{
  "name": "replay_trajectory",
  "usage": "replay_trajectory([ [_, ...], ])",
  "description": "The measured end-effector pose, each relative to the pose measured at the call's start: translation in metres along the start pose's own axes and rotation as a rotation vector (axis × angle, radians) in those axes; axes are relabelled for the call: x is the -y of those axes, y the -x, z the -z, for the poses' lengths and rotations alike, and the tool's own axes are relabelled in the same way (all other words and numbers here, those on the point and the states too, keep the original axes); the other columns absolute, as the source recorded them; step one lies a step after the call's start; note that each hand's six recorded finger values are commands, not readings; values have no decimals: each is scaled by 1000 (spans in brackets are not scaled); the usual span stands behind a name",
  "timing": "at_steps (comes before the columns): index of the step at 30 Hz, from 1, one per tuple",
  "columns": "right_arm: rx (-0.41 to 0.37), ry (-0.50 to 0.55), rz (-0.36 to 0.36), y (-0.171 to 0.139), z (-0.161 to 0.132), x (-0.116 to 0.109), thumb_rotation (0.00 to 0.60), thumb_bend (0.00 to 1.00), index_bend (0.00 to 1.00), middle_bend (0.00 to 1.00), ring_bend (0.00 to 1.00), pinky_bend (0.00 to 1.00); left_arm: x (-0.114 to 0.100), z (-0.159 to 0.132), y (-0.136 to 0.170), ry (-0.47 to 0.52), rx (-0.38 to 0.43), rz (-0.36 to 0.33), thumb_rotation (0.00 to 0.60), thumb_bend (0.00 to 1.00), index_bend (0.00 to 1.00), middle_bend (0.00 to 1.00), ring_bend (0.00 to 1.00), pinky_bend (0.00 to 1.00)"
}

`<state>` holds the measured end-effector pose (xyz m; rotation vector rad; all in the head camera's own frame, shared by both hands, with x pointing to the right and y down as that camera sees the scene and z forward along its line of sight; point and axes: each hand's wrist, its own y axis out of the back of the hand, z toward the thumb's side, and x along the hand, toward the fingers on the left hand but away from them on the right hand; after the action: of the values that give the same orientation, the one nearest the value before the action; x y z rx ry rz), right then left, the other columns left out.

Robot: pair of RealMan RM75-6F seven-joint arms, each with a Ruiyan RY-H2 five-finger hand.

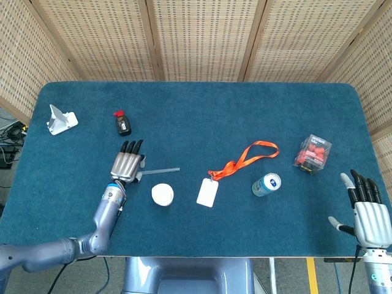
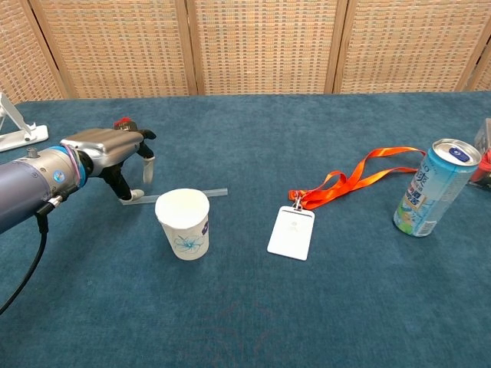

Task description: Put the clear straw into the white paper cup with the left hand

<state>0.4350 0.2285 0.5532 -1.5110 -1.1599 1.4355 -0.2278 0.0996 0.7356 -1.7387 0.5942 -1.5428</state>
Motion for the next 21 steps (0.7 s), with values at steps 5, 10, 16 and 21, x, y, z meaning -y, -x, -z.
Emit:
replay_trajectory([
  [5, -10, 3, 5, -1, -2, -1, 600, 71, 83, 0, 0, 0, 3, 0, -3, -5, -9, 13, 600, 354, 512, 0, 0, 0],
  [10, -10, 2, 1, -1, -2, 0, 600, 71, 84, 0, 0, 0, 8, -4, -6, -20, -12, 34, 600, 354, 513, 0, 0, 0],
  [16, -8, 5, 2, -1, -2, 0, 600, 71, 84, 0, 0, 0, 12, -9, -9, -26, -16, 48, 600, 354, 513, 0, 0, 0],
  [21, -8, 9, 3, 0, -1, -1, 600, 71, 84, 0, 0, 0, 14, -10, -10, -42, -18, 51, 600, 354, 517, 0, 0, 0],
])
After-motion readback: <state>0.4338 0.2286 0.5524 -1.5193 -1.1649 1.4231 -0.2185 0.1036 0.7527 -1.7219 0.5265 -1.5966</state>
